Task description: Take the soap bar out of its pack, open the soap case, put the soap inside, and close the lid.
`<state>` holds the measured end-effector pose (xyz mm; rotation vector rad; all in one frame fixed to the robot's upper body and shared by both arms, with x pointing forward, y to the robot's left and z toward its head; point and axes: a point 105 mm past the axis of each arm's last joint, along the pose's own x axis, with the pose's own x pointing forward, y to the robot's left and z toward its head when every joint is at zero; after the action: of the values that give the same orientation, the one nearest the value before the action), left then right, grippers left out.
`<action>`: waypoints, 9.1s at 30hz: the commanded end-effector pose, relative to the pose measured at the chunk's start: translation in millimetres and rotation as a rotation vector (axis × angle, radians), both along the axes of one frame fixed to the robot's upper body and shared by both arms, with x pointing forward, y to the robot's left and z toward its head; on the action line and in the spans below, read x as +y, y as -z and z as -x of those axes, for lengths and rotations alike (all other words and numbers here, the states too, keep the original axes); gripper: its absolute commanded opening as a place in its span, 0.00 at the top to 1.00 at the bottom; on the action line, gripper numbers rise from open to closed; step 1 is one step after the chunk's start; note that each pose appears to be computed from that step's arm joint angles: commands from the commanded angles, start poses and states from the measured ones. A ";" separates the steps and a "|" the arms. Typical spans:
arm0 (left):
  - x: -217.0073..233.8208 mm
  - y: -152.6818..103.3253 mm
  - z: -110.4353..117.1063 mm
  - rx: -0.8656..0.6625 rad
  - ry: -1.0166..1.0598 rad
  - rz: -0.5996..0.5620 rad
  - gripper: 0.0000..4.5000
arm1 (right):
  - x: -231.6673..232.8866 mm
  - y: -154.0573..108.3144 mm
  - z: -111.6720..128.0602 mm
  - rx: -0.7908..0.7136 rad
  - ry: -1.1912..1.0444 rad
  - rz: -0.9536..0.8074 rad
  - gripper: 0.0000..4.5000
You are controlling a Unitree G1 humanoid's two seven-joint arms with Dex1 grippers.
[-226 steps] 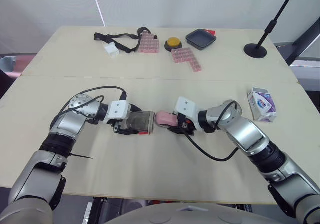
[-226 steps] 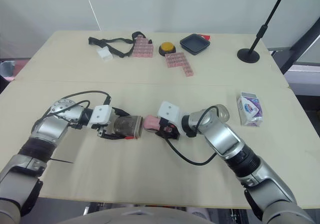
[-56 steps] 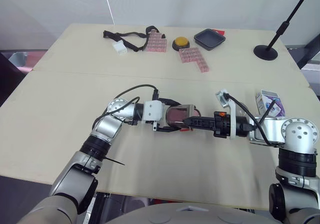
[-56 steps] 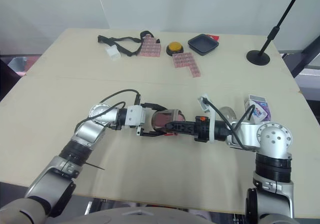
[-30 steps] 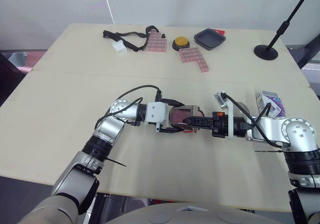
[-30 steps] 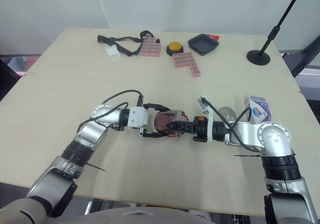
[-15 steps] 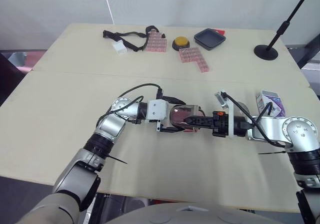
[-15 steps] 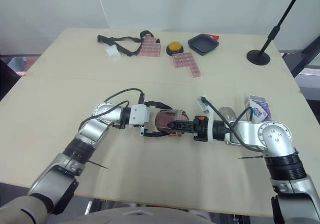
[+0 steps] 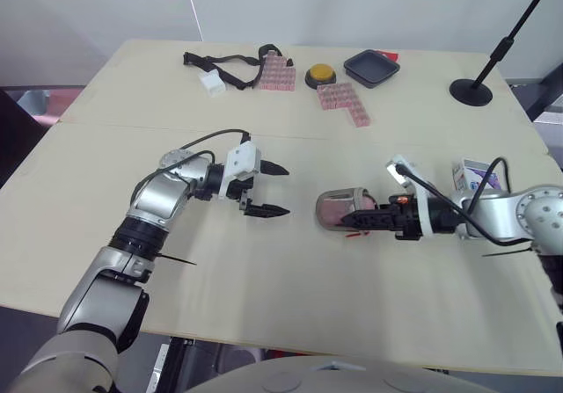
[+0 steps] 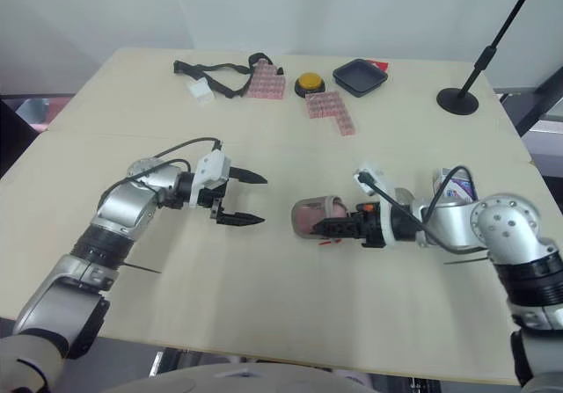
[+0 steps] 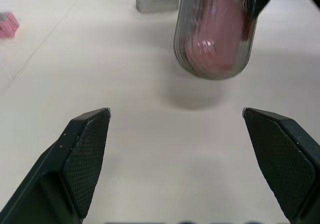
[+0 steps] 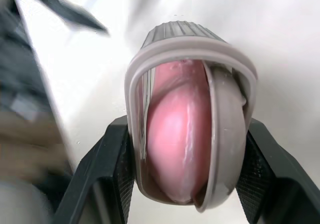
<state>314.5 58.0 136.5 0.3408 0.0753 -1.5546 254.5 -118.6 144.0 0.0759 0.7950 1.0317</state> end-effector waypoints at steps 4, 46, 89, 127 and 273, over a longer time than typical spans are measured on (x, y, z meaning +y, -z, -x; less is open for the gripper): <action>-37.5 -29.9 22.6 0.010 0.090 0.056 0.00 | -9.1 -28.7 -6.3 -0.376 -0.379 0.493 0.53; -98.3 0.6 22.4 -0.082 0.055 0.084 0.00 | 26.7 -20.3 -34.9 -0.514 -0.689 0.783 0.53; -107.6 7.9 23.5 -0.111 0.069 0.075 0.58 | 25.3 -13.6 -36.5 -0.498 -0.670 0.790 0.53; -8.3 33.3 32.0 -0.035 -0.069 0.306 0.58 | -50.3 33.8 12.7 -0.750 -0.057 -0.086 0.01; -49.7 29.7 41.7 -0.029 0.009 0.290 0.58 | -75.8 -15.1 -63.2 -0.285 0.050 0.572 0.57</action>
<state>274.3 10.4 99.7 0.1183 -0.1352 -1.5328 314.7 -207.7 136.9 -0.4378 0.9144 0.5997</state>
